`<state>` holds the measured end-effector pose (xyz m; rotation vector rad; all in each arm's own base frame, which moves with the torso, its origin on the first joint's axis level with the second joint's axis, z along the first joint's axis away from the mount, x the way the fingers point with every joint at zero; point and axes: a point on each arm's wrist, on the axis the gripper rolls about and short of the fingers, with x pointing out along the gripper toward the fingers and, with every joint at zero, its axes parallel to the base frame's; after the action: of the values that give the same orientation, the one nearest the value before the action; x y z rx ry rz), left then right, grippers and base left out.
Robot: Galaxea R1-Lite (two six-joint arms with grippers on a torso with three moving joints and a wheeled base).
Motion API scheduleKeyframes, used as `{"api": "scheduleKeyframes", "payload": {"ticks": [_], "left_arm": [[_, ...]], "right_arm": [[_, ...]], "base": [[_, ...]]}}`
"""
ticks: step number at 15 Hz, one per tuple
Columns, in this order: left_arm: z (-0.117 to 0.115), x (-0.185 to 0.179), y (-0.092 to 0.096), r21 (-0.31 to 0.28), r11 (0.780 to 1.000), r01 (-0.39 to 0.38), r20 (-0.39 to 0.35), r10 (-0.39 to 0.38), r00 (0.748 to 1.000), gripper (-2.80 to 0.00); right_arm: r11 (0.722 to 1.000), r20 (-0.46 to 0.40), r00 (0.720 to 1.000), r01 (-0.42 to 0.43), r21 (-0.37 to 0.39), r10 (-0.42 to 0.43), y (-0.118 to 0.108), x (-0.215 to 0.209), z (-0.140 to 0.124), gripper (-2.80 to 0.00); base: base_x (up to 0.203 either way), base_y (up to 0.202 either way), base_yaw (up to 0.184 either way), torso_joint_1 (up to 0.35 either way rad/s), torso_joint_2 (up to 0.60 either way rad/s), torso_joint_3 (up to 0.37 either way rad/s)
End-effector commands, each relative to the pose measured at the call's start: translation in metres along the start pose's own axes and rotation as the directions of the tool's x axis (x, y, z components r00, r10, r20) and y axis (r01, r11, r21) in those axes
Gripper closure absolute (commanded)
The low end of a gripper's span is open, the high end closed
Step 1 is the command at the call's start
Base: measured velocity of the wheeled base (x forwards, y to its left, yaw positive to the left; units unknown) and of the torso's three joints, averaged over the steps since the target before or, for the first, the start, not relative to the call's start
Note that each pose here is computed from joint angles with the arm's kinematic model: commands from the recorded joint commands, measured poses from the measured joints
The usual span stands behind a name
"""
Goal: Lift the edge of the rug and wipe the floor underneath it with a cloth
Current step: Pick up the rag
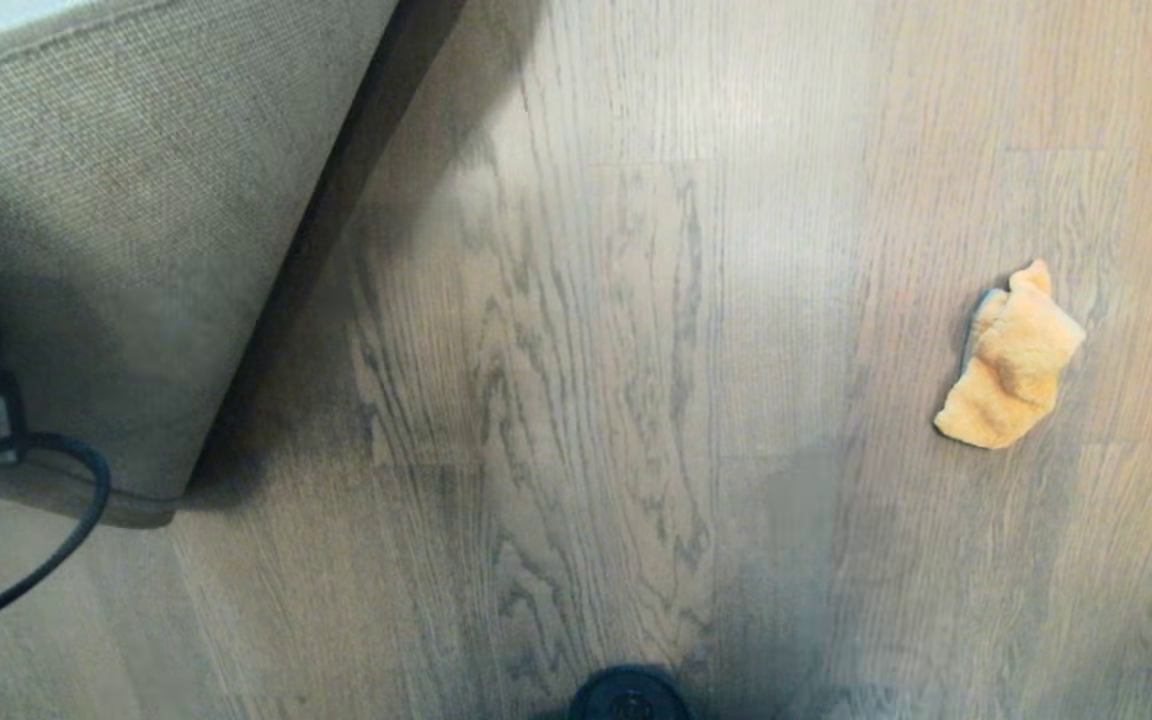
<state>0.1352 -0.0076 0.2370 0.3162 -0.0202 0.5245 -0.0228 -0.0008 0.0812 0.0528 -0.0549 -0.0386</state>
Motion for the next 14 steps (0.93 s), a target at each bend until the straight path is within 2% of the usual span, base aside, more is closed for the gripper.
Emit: {"api": "scheduleKeyframes", "payload": {"ticks": [1, 3, 11, 14], "left_arm": [[-0.0003, 0.0006, -0.0002, 0.003, 1.000, -0.008, -0.004, 0.008, 1.000, 0.00], [0.0005, 0.0009, 0.0004, -0.001, 1.000, -0.013, 0.003, 0.013, 1.000, 0.00], [-0.0012, 0.0057, 0.0011, 0.004, 0.999, -0.039, -0.014, 0.039, 0.999, 0.00], [-0.0033, 0.0086, 0.0018, 0.008, 0.997, -0.075, -0.034, 0.075, 0.997, 0.00]], "right_arm": [[1.000, 0.001, 1.000, 0.000, 0.000, 0.000, 0.0000, 0.0000, 0.0001, 0.00], [1.000, 0.001, 1.000, 0.000, 0.000, 0.000, 0.0000, 0.0000, 0.0001, 0.00], [1.000, 0.001, 1.000, 0.000, 0.000, 0.000, 0.0000, 0.0000, 0.0001, 0.00], [1.000, 0.001, 1.000, 0.000, 0.000, 0.000, 0.0000, 0.0000, 0.0001, 0.00]], "base": [[0.000, 0.194, -0.003, -0.002, 0.00, 0.005], [0.000, 0.131, -0.001, 0.004, 0.00, 0.004], [0.000, 0.000, 0.000, 0.000, 0.00, 0.000], [0.000, 0.000, 0.000, 0.000, 0.00, 0.000]]}}
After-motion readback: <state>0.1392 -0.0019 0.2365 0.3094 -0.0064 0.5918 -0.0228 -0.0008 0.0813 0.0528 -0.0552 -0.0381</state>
